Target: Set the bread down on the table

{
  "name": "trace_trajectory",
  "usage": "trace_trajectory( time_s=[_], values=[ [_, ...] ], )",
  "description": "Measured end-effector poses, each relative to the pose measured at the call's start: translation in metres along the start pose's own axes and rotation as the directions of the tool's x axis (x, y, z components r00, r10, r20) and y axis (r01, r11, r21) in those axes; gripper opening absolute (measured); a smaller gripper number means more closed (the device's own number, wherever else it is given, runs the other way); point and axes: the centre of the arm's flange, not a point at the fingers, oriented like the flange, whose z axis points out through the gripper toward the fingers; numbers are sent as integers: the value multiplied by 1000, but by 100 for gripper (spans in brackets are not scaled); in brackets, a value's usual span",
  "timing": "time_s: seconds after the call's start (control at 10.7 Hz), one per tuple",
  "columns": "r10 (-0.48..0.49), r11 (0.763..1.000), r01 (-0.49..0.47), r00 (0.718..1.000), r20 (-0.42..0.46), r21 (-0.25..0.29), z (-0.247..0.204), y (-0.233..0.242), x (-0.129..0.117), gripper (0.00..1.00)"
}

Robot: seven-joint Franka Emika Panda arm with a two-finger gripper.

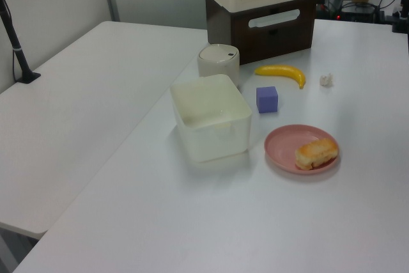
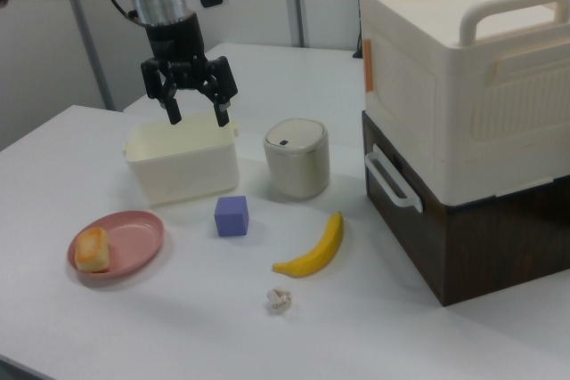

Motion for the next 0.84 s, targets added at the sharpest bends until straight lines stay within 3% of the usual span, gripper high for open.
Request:
trace_trajectory(
  time_s=[0.19, 0.47, 0.84],
  values=[
    [-48, 998, 49, 999, 26, -32, 4, 0, 0, 100],
    [-116, 993, 118, 990, 78, -19, 21, -26, 4, 100],
    [-278, 959, 281, 926, 256, 25, 102, -116, 4, 100]
  ],
)
